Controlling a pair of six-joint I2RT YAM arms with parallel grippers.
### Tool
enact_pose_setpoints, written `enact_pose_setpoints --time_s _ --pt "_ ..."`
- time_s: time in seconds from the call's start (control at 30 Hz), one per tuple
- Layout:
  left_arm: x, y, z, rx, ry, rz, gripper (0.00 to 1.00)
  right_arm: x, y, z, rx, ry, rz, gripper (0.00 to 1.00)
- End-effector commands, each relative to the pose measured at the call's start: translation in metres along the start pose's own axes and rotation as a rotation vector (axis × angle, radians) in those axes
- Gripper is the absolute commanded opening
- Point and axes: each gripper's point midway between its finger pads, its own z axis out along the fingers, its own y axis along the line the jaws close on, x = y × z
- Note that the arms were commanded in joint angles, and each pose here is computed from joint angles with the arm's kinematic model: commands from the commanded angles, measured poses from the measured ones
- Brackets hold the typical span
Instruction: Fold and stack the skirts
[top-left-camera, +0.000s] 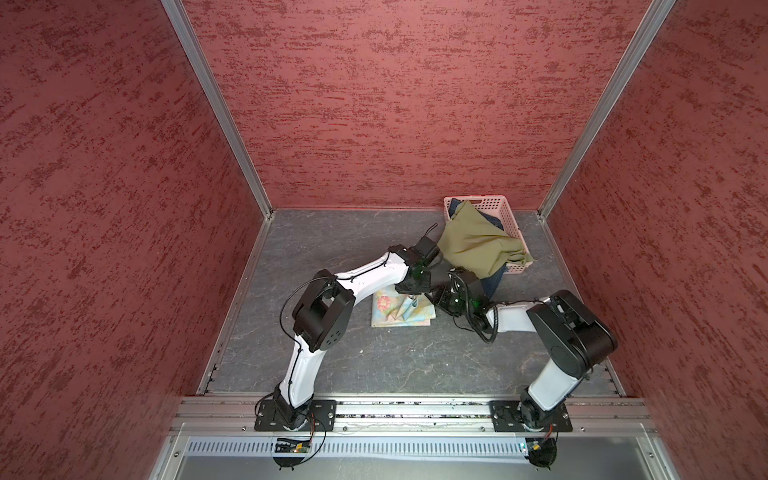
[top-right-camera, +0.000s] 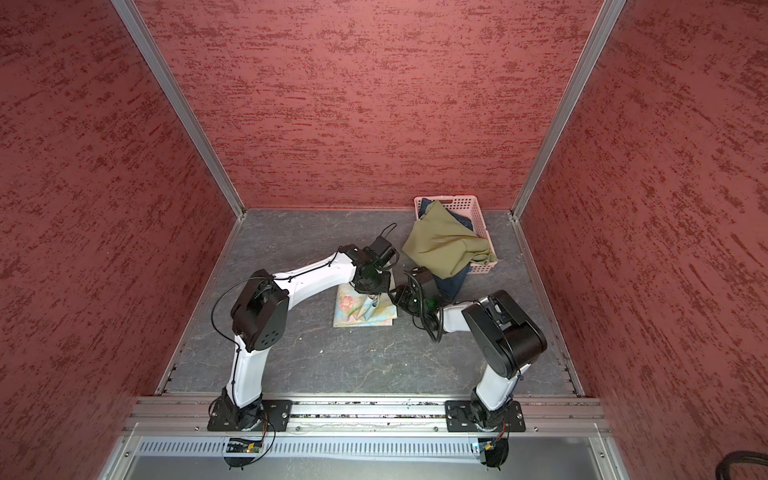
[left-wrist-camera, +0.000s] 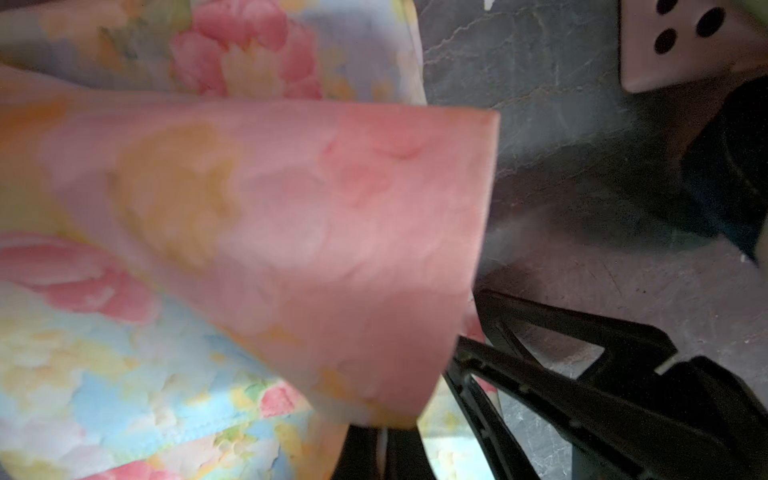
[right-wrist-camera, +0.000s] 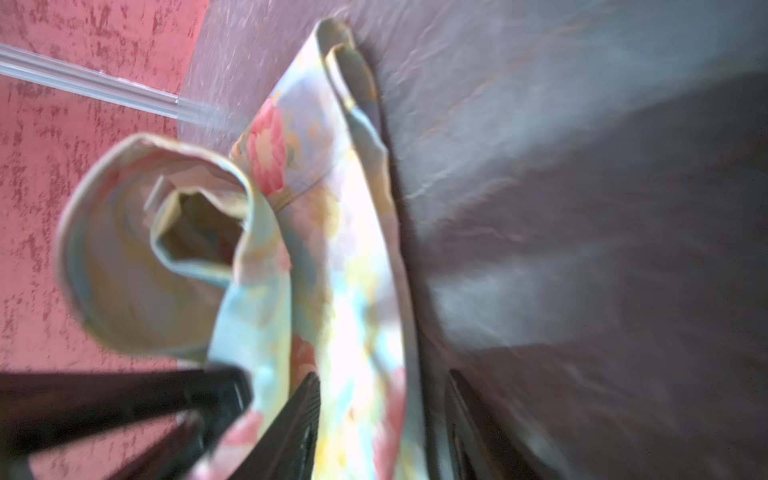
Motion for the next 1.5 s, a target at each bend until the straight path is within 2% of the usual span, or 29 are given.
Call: enact_pose_setpoints --time_s 0.0,0.1,0.2,0.33,0.4,0.47,0.6,0.7,0.77,0.97,1.1,1.27,1.47 --pt "-0.007 -0.01 0.0 0.046 -0.025 -0.02 0.0 0.01 -0.038 -0.013 0.14 0.001 0.056 0.52" --pt "-0.007 -0.016 0.002 0.064 -0.028 -0.029 0.0 0.008 -0.034 -0.021 0.134 -0.011 0.039 0.53" --pt "-0.009 -0.023 0.001 0.082 -0.036 -0.035 0.06 0.001 -0.031 -0.032 0.147 -0.049 0.016 0.54" --pt "-0.012 -0.025 -0.002 0.09 -0.038 -0.034 0.31 -0.011 -0.025 -0.048 0.167 -0.108 -0.017 0.56" --pt "-0.014 -0.026 -0.008 0.099 -0.048 -0.036 0.56 -0.018 -0.018 -0.059 0.166 -0.142 -0.042 0.57" --pt "-0.02 -0.029 -0.021 0.118 -0.079 -0.038 0.71 -0.023 -0.017 -0.067 0.179 -0.164 -0.062 0.58" --pt "-0.039 -0.038 -0.065 0.21 -0.181 -0.058 0.84 -0.028 -0.012 -0.076 0.192 -0.176 -0.133 0.59" --pt "-0.045 -0.032 -0.088 0.262 -0.215 -0.092 0.86 -0.031 -0.008 -0.075 0.205 -0.16 -0.201 0.6" --pt "-0.046 -0.011 -0.095 0.247 -0.215 -0.126 0.86 -0.034 -0.002 -0.075 0.207 -0.156 -0.245 0.6" --pt "-0.025 0.08 -0.08 0.108 -0.165 -0.239 0.86 -0.032 0.031 -0.059 0.161 -0.107 -0.364 0.6" --pt "-0.005 0.119 -0.067 0.103 -0.157 -0.284 0.85 -0.02 0.043 -0.038 0.157 -0.038 -0.418 0.6" --pt "0.005 0.133 -0.053 0.177 -0.183 -0.299 0.83 -0.005 0.047 -0.016 0.174 0.027 -0.465 0.6" --pt "0.001 0.134 -0.028 0.197 -0.171 -0.277 0.82 0.006 0.034 -0.001 0.228 0.074 -0.486 0.61"
